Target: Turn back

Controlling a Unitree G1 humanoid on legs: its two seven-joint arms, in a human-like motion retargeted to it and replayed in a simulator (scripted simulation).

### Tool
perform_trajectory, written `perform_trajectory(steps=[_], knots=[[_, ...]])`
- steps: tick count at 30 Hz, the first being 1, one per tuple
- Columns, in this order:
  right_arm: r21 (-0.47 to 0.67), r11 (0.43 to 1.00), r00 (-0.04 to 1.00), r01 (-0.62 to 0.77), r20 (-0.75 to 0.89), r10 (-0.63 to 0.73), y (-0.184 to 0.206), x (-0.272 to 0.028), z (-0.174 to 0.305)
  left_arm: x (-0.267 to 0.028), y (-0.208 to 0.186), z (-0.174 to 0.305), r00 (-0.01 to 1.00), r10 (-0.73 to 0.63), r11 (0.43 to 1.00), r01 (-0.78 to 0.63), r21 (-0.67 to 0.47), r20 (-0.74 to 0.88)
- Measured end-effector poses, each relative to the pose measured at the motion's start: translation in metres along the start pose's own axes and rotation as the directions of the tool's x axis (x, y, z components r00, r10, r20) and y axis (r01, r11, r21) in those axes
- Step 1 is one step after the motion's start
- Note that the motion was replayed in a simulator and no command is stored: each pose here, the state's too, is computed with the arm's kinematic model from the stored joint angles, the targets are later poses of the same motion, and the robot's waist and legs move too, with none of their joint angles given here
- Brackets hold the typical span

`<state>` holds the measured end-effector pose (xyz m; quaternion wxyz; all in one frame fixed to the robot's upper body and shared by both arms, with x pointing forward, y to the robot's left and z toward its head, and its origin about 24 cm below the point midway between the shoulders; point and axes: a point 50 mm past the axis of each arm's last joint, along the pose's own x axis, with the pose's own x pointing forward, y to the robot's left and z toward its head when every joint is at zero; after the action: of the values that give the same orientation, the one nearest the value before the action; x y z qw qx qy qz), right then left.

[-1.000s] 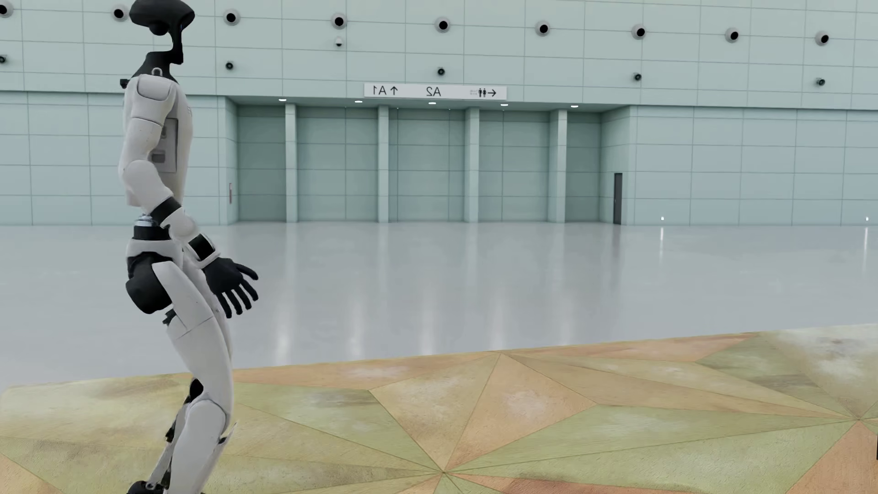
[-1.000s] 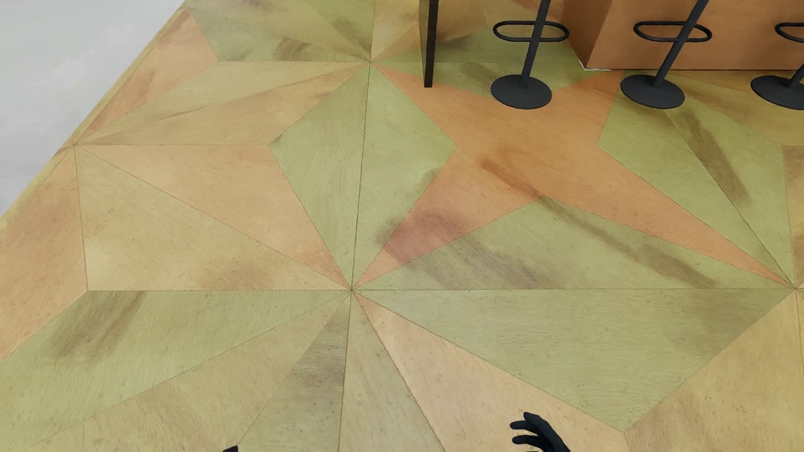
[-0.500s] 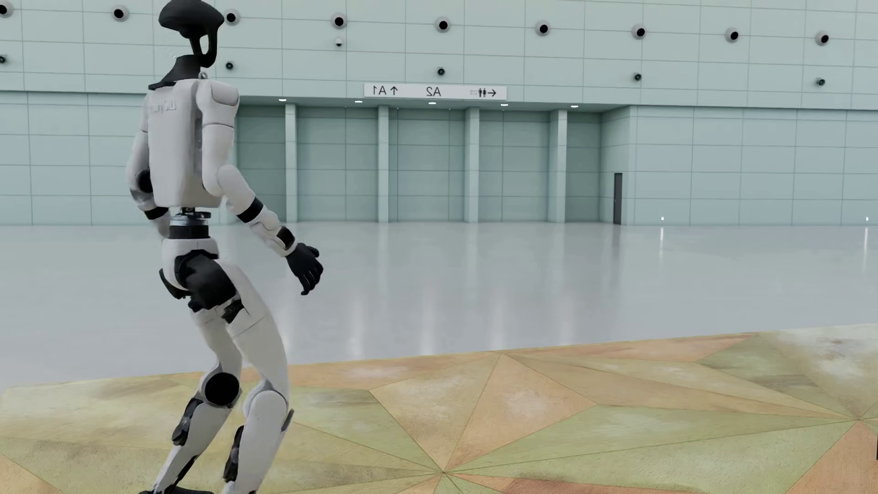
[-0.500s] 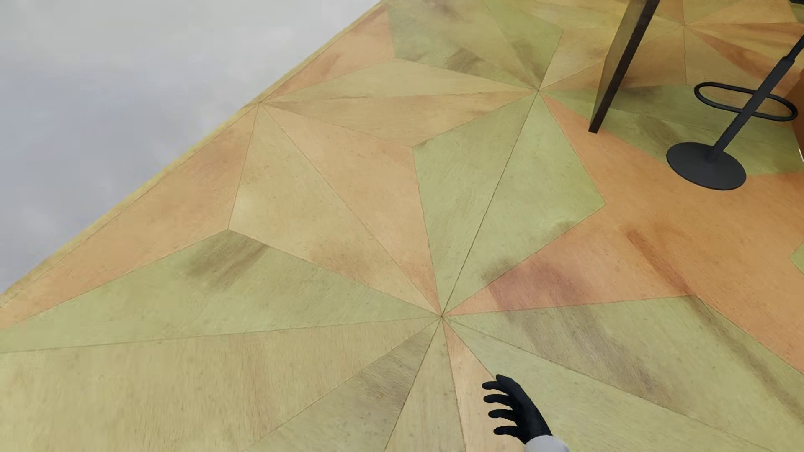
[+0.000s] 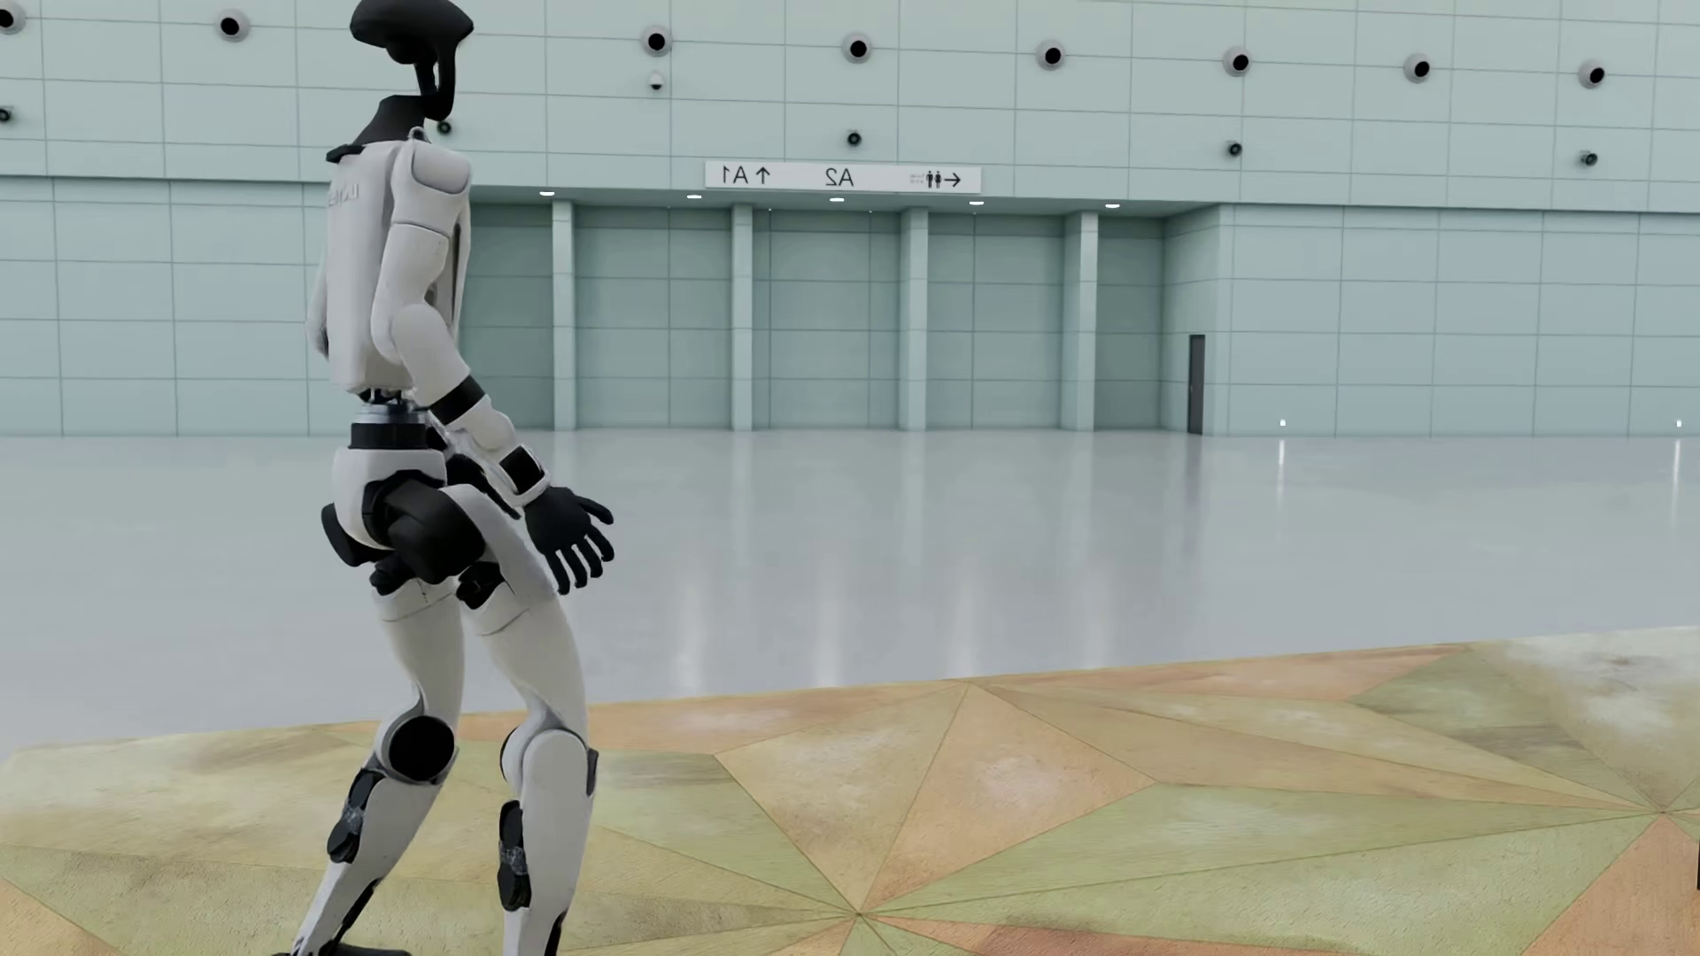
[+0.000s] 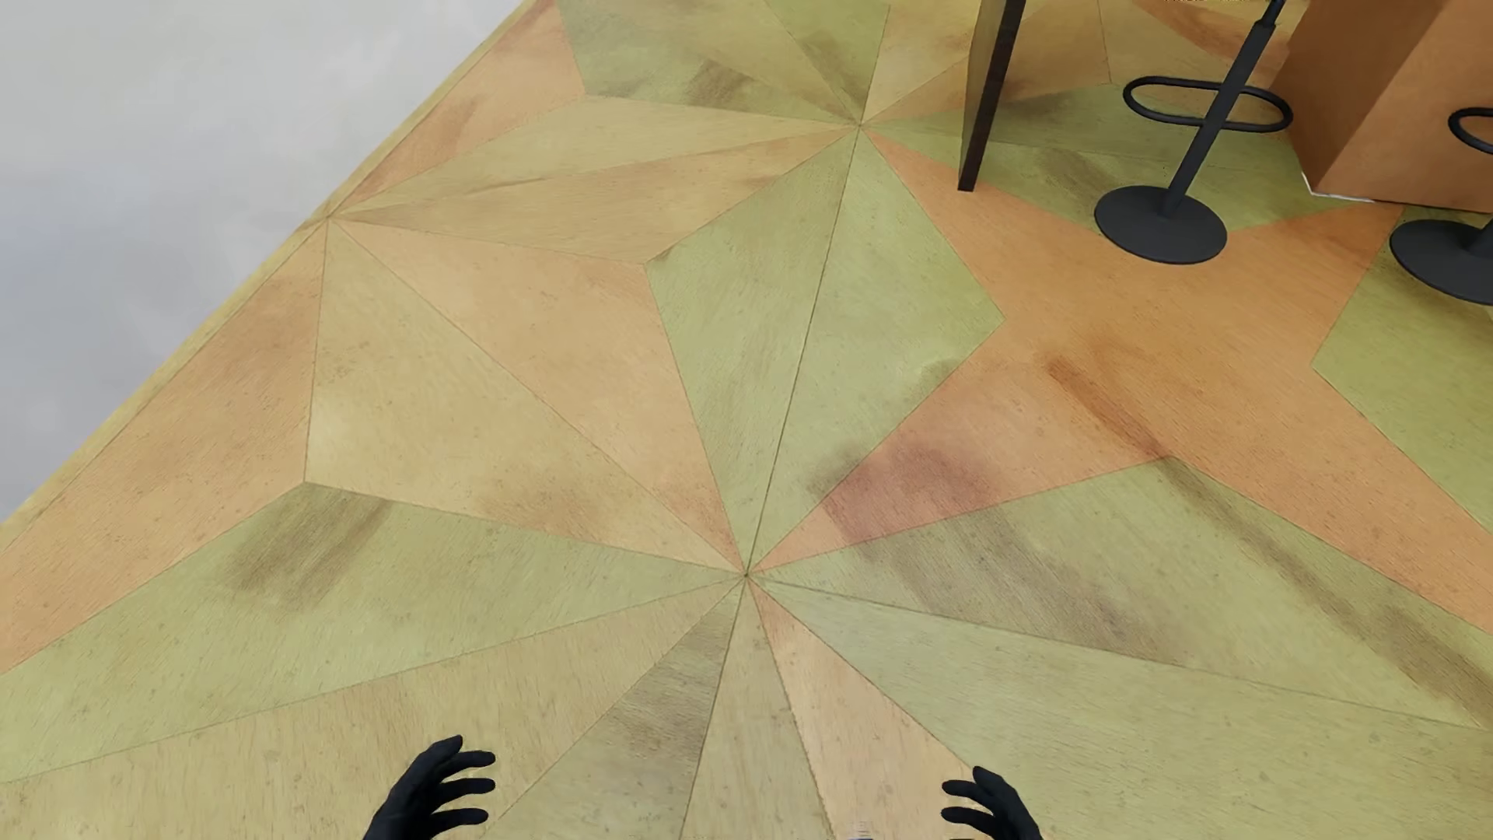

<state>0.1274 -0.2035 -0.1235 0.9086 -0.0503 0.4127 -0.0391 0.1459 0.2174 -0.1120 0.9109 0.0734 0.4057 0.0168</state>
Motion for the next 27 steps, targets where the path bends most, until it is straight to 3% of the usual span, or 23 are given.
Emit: perform_trajectory(steps=[4, 10, 13, 16, 21, 26, 27], knots=[[-0.062, 0.997, 0.998, -0.040, -0.042, 0.038, 0.011, -0.001, -0.008, 0.007, -0.017, 0.015, 0.999, 0.006, 0.999, -0.007, 0.034, 0.038], [0.003, 1.000, 0.992, -0.023, -0.122, 0.023, 0.006, -0.003, -0.017, 0.005, -0.004, 0.019, 0.996, -0.019, 0.999, 0.016, 0.034, 0.093], [-0.015, 0.999, 0.996, -0.049, -0.072, 0.048, 0.015, 0.002, -0.004, 0.003, -0.001, 0.006, 0.999, -0.006, 1.000, 0.006, 0.001, 0.036], [-0.026, 1.000, 0.997, -0.015, -0.079, 0.013, -0.001, -0.002, -0.012, 0.006, -0.012, 0.017, 0.998, -0.017, 0.998, 0.020, -0.052, 0.056], [-0.008, 1.000, 0.999, -0.010, -0.038, 0.010, 0.000, -0.002, -0.008, 0.003, -0.007, 0.004, 1.000, 0.020, 1.000, -0.020, -0.012, 0.014], [-0.043, 0.997, 0.990, -0.070, -0.124, 0.064, 0.009, -0.006, -0.021, 0.002, -0.013, 0.002, 1.000, -0.009, 0.999, 0.008, 0.038, 0.024], [-0.008, 0.998, 0.989, -0.070, -0.133, 0.068, 0.009, -0.007, -0.024, 0.003, -0.007, 0.005, 1.000, -0.013, 0.999, 0.012, 0.053, 0.025]])
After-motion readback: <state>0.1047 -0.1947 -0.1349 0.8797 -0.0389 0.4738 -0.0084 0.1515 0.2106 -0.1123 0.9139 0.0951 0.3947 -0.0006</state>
